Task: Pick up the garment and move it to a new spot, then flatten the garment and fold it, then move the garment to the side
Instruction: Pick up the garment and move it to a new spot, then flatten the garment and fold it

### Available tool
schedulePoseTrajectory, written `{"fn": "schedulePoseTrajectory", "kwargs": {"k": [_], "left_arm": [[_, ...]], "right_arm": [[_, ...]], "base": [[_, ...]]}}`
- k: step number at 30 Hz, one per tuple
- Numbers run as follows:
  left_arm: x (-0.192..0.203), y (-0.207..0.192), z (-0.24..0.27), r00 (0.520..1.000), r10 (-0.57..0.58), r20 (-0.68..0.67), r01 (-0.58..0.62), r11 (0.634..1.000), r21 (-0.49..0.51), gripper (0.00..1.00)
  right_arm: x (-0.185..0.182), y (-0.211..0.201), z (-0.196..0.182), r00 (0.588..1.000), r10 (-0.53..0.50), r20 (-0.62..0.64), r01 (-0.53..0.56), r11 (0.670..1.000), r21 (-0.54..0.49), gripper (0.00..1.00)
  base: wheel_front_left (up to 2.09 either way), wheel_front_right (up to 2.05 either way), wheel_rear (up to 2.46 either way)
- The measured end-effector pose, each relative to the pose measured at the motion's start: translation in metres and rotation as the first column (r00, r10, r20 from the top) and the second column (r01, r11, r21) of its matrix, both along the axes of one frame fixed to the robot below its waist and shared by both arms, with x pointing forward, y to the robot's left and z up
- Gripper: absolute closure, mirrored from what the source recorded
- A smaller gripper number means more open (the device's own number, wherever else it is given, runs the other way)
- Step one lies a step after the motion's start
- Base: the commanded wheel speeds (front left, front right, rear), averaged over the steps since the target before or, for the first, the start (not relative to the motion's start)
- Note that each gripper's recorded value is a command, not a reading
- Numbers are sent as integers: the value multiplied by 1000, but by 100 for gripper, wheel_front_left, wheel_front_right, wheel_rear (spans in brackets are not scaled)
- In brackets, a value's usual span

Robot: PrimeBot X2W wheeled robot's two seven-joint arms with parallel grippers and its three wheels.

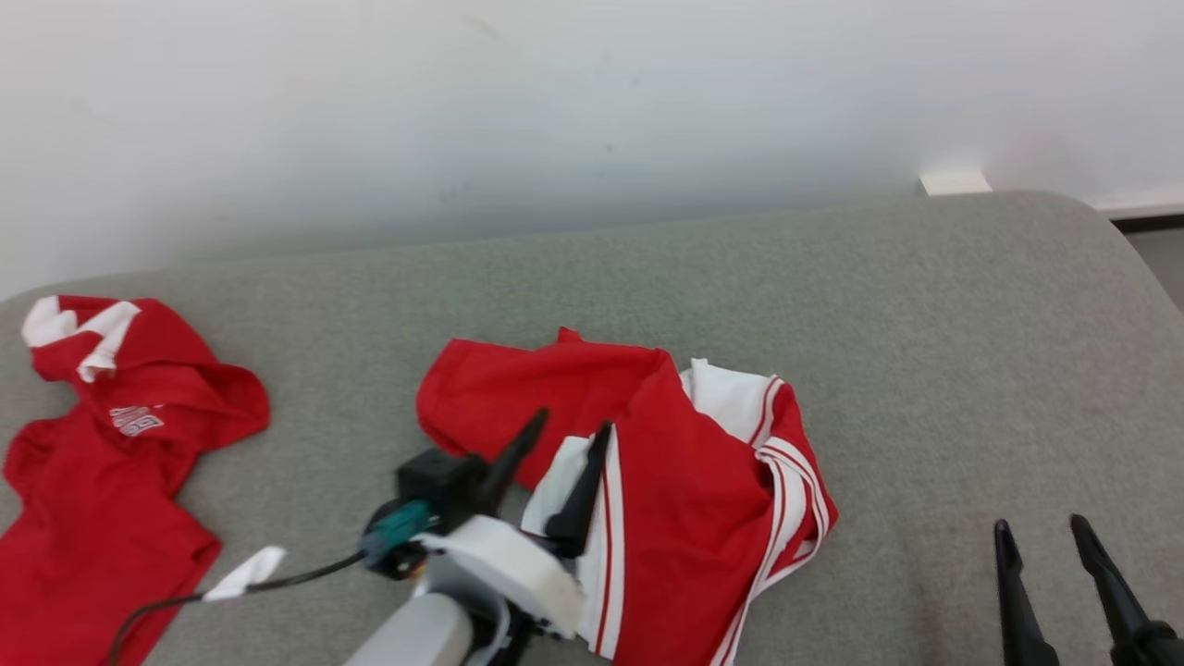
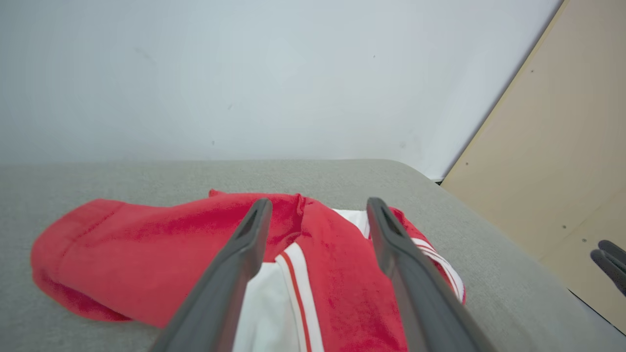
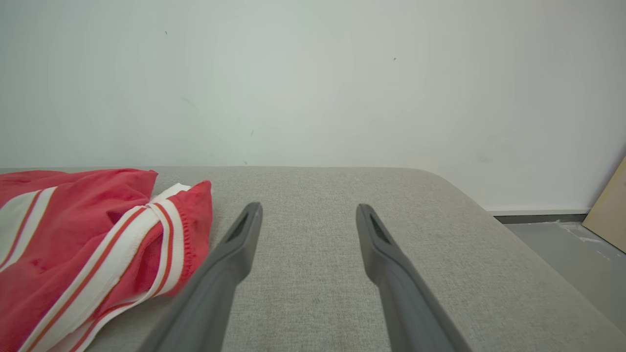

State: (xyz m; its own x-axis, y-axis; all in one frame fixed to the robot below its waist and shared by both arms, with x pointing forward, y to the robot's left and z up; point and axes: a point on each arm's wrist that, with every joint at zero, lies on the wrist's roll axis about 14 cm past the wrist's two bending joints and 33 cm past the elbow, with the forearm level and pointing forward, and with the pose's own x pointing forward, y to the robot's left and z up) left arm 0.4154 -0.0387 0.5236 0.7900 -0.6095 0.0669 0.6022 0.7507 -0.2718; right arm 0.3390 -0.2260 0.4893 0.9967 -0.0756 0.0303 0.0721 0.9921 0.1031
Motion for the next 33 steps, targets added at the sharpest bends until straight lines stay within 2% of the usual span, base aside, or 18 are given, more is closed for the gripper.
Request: {"fn": "schedulePoseTrajectory", "kwargs": {"k": [4,12,22,33], "left_arm": [[2,53,12,983,172,66,-173,985,10,0],[-31,136,-12,912,406,53,-409,910,63,0],[-73,169,-41,874,485,-1,-483,870,97,0],[-77,172,-41,878,478,18,-477,873,106,0]], "right_arm": [[-5,-2,2,1000,5,7,-5,1000,-18,0],[-3,10,10,998,55,30,-54,998,-32,0],[-9,20,4,997,78,17,-78,997,-14,0],[-11,30,-1,995,96,5,-96,995,5,0]], "base": [[0,0,0],[0,0,0],[0,0,0],[0,0,0]]}}
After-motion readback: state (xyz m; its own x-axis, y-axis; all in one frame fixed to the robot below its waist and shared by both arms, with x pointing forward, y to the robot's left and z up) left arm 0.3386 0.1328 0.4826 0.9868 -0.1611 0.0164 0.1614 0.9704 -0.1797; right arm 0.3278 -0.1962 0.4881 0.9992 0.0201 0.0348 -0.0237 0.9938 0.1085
